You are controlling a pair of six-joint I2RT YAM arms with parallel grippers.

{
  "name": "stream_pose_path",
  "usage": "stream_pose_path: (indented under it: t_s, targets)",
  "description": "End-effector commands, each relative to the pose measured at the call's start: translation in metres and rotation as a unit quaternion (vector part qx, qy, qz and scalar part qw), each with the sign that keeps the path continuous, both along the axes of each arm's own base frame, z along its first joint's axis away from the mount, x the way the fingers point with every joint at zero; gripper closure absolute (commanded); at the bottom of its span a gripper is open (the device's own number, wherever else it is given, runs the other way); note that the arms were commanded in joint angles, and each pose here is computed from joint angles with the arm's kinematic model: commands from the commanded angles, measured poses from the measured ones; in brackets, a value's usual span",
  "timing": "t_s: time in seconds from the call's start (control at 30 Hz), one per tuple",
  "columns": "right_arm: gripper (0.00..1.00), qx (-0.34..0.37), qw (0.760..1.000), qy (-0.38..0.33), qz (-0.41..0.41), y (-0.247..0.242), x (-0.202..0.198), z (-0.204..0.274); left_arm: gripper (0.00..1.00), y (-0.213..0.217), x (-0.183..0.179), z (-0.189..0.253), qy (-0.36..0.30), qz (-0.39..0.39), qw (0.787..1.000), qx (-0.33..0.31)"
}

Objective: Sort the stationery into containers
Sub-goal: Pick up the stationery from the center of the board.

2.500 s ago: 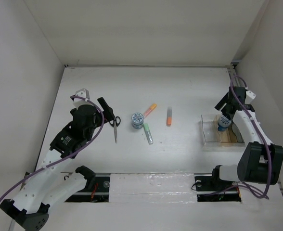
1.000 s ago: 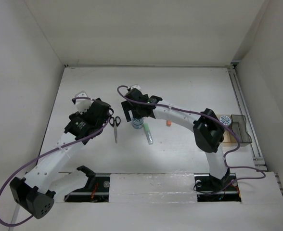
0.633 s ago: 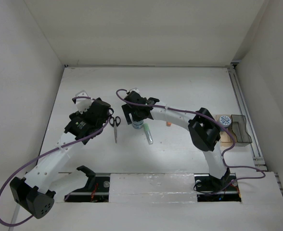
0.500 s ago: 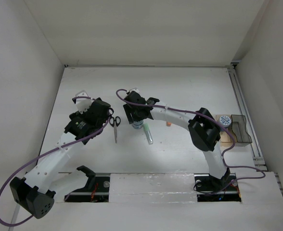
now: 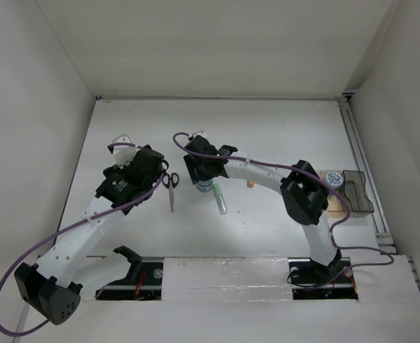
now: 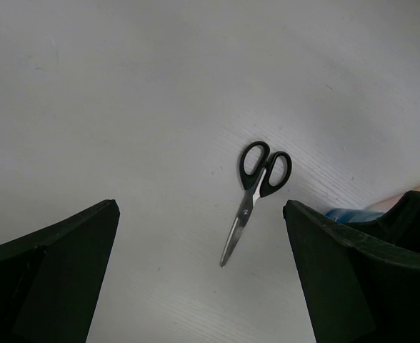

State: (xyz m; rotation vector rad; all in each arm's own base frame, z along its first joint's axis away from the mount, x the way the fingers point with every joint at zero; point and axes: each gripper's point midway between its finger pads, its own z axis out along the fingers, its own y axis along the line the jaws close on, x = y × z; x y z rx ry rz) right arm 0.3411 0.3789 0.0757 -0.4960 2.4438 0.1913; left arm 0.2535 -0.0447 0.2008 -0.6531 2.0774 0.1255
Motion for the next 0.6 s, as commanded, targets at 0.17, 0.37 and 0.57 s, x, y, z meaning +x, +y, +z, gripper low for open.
stream_pose_path:
  t_s: [0.17, 0.37, 0.57]
  targets:
    - [1.00, 0.086, 0.992, -0.083, -0.030, -0.028, 0.004, 0.119, 0.00, 0.000, 0.004, 0.019, -0.027, 0.002, 1.000, -0.014]
    - [1.00, 0.105, 0.978, -0.132, -0.126, -0.138, 0.007, 0.180, 0.00, -0.002, 0.002, 0.026, -0.039, -0.007, 0.999, -0.027]
    - [1.00, 0.099, 0.937, -0.153, -0.299, -0.296, -0.010, 0.185, 0.00, -0.004, 0.001, 0.025, -0.038, -0.020, 0.999, -0.028]
